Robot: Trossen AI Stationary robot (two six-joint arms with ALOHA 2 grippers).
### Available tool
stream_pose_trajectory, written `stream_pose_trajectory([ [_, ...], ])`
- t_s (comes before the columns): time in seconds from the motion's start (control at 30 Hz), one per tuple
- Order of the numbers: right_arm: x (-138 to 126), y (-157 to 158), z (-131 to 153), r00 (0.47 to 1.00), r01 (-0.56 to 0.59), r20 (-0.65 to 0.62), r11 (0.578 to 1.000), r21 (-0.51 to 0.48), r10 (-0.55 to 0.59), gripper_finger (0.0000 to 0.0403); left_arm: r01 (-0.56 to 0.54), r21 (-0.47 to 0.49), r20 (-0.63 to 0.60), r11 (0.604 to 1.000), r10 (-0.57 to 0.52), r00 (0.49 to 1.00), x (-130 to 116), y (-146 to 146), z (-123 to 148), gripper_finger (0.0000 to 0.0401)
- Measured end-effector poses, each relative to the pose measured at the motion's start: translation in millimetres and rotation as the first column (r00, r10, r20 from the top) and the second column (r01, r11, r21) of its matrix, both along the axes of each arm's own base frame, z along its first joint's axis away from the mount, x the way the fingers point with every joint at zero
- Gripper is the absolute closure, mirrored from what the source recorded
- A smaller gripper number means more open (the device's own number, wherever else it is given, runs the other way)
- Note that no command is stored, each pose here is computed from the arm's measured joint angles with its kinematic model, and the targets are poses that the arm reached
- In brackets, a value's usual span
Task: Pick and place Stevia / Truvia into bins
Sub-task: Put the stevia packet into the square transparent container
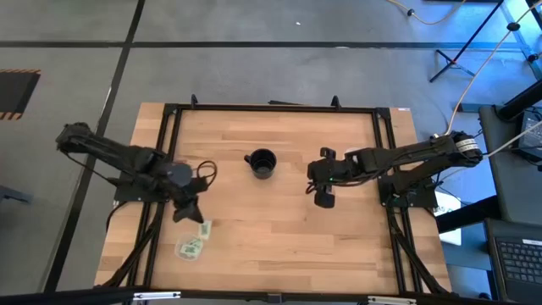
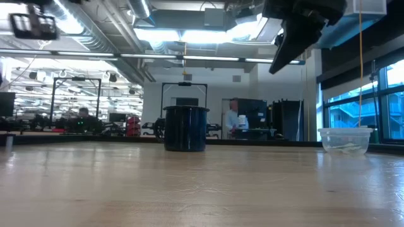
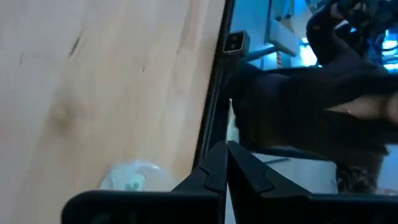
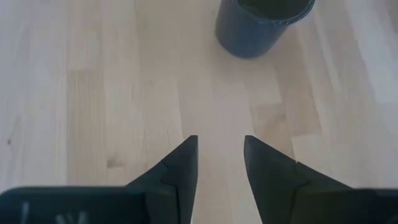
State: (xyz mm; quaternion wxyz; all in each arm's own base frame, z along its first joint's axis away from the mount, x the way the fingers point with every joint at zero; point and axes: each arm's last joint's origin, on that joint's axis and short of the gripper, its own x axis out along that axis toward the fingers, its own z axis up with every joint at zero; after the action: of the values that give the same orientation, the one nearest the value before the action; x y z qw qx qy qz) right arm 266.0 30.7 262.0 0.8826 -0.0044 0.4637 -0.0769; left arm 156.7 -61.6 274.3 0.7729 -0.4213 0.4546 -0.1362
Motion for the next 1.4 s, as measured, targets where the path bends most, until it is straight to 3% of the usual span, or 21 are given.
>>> stream_pose_trajectory([
  [0.1,1.1,0.2,-0.6,1.000,0.001,0.003,1.000,0.001,-0.001,0.0270,-0.037,0.050,-0.066,0.998,0.041,0.997,-9.3,-9.2,-3.9,0.0398],
  [0.23,2.5,0.2,-1.1,0.999,0.040,0.014,0.999,0.028,-0.040,0.0270,0.003,0.109,-0.140,0.994,0.012,0.990,-18.6,-24.7,-11.2,0.0398],
  [0.47,3.5,0.3,-0.3,0.998,0.060,0.030,0.997,0.042,-0.061,0.0270,0.037,0.193,-0.166,0.980,-0.004,0.986,-24.6,-50.5,-20.8,0.0398],
  [0.97,10.5,1.3,5.2,0.992,0.035,0.118,0.998,0.044,-0.040,0.0270,0.130,0.368,-0.312,0.921,-0.010,0.950,-16.8,-87.9,-61.9,0.0398],
  [1.13,10.9,1.2,5.5,0.992,0.034,0.123,0.998,0.043,-0.039,0.0269,0.136,0.400,-0.359,0.906,0.018,0.933,-12.5,-93.1,-74.1,0.0398],
  [1.4,11.0,1.3,5.6,0.991,0.033,0.125,0.999,0.043,-0.038,0.0269,0.087,0.392,-0.400,0.916,0.085,0.913,-10.4,-94.6,-79.2,0.0377],
])
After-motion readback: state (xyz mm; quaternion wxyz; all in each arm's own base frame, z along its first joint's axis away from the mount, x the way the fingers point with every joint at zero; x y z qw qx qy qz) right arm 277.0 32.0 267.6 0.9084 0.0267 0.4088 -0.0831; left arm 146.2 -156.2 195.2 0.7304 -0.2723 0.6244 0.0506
